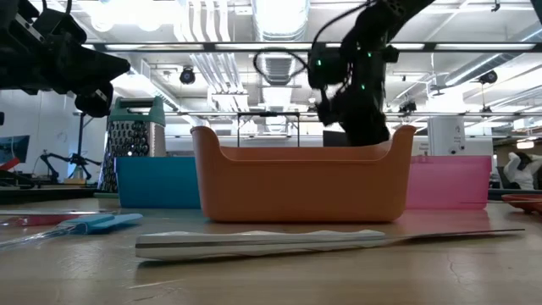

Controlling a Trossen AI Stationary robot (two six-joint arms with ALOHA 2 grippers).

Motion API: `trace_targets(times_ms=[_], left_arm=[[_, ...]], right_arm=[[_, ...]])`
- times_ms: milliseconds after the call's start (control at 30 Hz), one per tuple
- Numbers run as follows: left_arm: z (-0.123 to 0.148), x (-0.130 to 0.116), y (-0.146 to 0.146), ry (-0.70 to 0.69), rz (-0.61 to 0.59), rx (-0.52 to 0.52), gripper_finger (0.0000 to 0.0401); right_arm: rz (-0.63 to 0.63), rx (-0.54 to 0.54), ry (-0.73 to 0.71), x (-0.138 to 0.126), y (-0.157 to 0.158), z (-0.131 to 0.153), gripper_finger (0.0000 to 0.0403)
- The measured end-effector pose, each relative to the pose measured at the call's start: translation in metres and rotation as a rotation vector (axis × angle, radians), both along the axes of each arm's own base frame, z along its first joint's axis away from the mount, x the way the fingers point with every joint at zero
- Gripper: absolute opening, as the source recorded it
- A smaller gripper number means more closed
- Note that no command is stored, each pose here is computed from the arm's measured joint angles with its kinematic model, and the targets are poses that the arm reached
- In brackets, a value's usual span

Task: Pick & Place Kitchen Items
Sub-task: Put the green knife into the orange bin

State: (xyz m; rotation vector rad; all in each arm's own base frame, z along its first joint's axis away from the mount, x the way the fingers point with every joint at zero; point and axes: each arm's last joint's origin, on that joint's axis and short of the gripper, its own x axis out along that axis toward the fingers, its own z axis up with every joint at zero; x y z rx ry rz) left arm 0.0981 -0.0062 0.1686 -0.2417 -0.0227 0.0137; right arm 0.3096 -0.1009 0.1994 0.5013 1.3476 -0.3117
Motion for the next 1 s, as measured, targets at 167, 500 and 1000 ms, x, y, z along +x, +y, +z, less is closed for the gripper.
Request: trace_targets(times_ms=[167, 500, 1000], left_arm=[[0.000, 0.000, 0.000, 0.000, 0.000, 0.000, 0.0025], [0.000, 0.000, 0.000, 0.000, 0.000, 0.000, 0.0025], [0.000, 0.000, 0.000, 0.000, 0.000, 0.000, 0.0023]], right_arm=[[0.121, -0.067, -0.106, 0.007, -0.003, 0.033, 0.0145], [0.519, -0.347, -0.039, 0.007, -0.011, 0.071, 0.0144], [0.657, -0.319, -0.115, -0.011, -0.072, 0.070, 0.0127]])
